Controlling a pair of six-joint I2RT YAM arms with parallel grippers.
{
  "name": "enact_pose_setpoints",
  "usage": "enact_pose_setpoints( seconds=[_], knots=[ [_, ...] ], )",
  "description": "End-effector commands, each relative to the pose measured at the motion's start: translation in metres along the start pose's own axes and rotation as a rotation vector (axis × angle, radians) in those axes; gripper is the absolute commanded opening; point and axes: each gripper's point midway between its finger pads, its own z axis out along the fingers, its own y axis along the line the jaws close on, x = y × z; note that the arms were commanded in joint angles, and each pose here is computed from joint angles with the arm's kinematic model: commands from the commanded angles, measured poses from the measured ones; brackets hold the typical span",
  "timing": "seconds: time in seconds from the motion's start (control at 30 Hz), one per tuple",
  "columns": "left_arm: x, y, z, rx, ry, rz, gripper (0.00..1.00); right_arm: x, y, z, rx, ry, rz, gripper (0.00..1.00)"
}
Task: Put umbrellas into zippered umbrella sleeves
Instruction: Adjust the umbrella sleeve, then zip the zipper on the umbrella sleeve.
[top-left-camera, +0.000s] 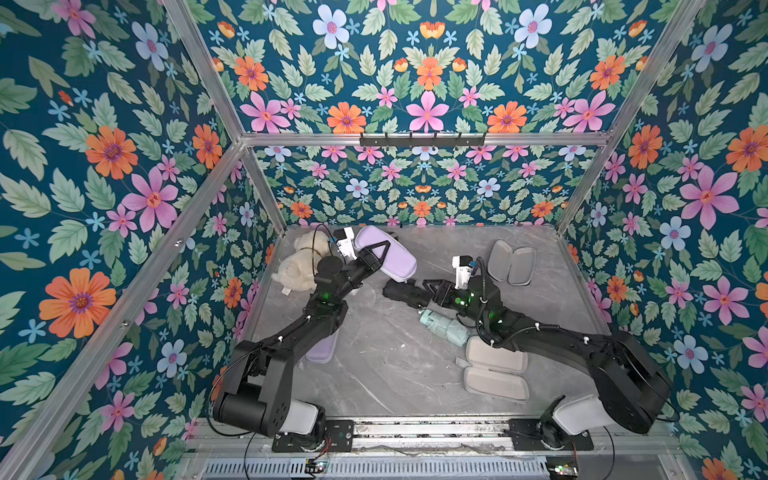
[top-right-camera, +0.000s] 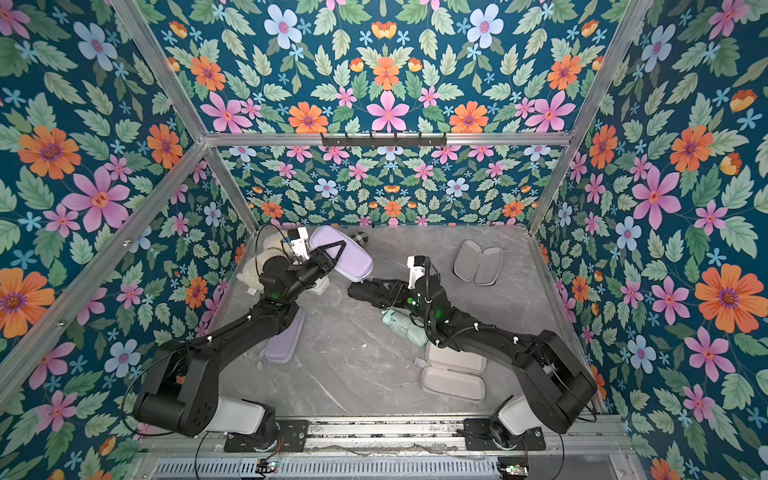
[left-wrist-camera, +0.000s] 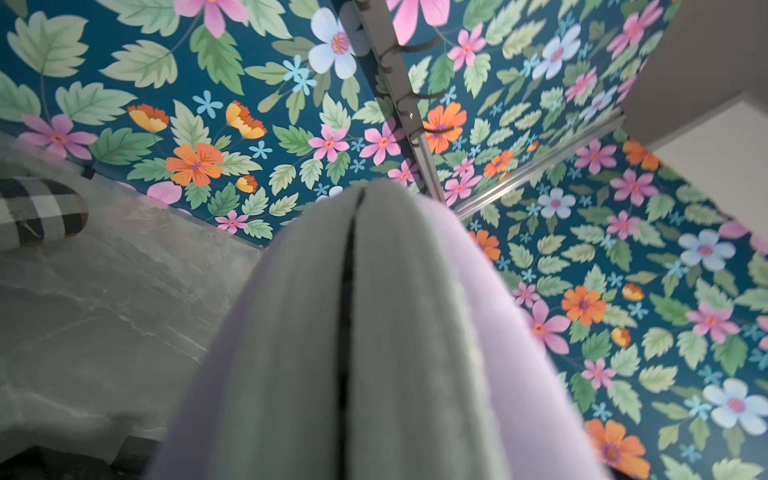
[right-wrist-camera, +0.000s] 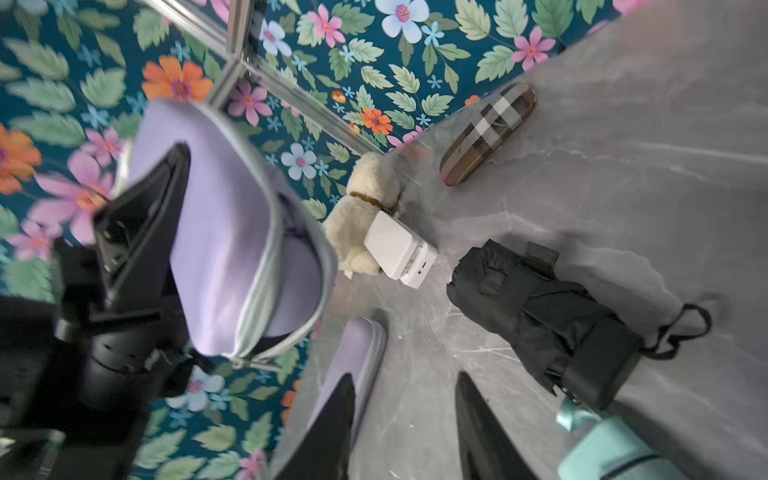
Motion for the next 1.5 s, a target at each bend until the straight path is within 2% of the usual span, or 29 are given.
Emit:
enact_pose_setpoints(
  seconds=[0.0, 0.17, 0.37, 0.73, 0.93, 1.07, 1.2, 1.3, 1.37, 1.47],
  knots=[
    [-0.001, 0.000, -0.003, -0.052, 0.003, 0.179, 0.21, 0.019, -0.022, -0.005, 0.199, 0.036, -0.401, 0.38],
    [0.004, -0.013, 0.001, -0.019, 0.009, 0.191, 0.21, 0.021, 0.016, 0.004, 0.140, 0.003, -0.521, 0.46],
    [0.010, -0.021, 0.006, 0.002, 0.014, 0.178, 0.21, 0.012, 0.036, 0.025, 0.108, -0.026, -0.496, 0.48],
    [0.019, -0.018, 0.007, 0.004, 0.040, 0.168, 0.19, -0.001, 0.053, 0.034, 0.067, -0.067, -0.466, 0.30],
    [0.021, -0.017, 0.007, 0.003, 0.051, 0.172, 0.19, 0.002, 0.055, 0.029, 0.048, -0.053, -0.470, 0.13],
    [0.024, -0.017, 0.008, 0.003, 0.085, 0.185, 0.18, 0.013, 0.037, 0.023, 0.080, -0.013, -0.498, 0.01],
    [0.027, -0.020, 0.011, 0.022, 0.155, 0.172, 0.15, 0.018, -0.005, 0.017, 0.147, 0.036, -0.476, 0.00],
    [0.030, -0.017, 0.011, 0.052, 0.210, 0.126, 0.13, 0.019, -0.027, 0.014, 0.208, 0.068, -0.510, 0.00],
    [0.035, -0.015, 0.011, 0.072, 0.242, 0.097, 0.12, 0.016, -0.028, 0.012, 0.221, 0.073, -0.528, 0.00],
    [0.043, -0.010, 0.013, 0.087, 0.273, 0.072, 0.12, 0.017, -0.014, 0.006, 0.168, 0.105, -0.502, 0.00]
  ],
)
